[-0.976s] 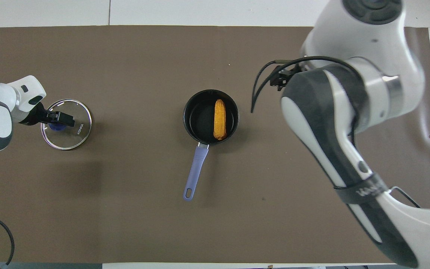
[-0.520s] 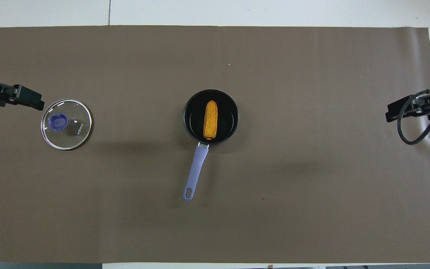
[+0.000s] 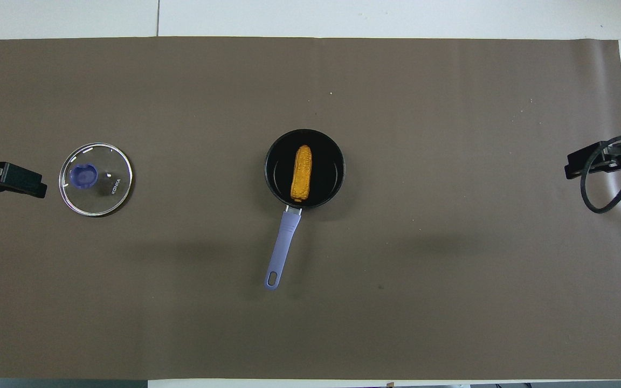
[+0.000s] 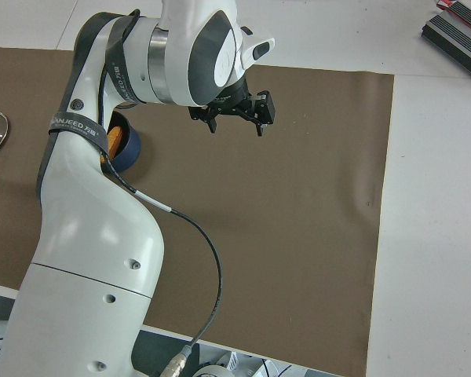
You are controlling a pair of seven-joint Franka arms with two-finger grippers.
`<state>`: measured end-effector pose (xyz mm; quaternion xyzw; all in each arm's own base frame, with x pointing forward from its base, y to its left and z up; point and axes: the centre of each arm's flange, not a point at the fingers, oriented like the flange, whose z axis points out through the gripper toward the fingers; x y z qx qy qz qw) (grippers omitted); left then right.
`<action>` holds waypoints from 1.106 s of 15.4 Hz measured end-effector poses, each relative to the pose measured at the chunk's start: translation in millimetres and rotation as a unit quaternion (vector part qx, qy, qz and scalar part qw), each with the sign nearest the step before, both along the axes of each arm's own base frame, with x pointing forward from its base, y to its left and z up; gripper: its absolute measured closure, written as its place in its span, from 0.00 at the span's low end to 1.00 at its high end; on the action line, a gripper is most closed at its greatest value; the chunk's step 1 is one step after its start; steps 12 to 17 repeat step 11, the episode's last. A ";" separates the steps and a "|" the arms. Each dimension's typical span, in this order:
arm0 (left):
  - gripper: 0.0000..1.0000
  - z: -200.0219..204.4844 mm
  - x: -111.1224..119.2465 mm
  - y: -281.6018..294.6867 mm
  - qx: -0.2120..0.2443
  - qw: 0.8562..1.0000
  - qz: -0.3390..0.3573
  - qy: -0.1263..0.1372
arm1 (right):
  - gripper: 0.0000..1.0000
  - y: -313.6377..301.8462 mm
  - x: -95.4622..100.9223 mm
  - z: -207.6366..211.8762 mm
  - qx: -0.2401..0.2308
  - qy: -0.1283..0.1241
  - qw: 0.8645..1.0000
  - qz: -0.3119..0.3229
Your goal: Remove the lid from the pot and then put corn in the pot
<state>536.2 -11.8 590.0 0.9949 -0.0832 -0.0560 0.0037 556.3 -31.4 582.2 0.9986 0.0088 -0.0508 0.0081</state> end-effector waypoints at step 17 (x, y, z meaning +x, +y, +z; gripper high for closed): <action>0.00 0.7 -0.5 -1.6 0.000 1.000 -0.001 -0.002 | 0.00 -24.4 0.4 1.8 -0.001 -0.004 1.000 -0.022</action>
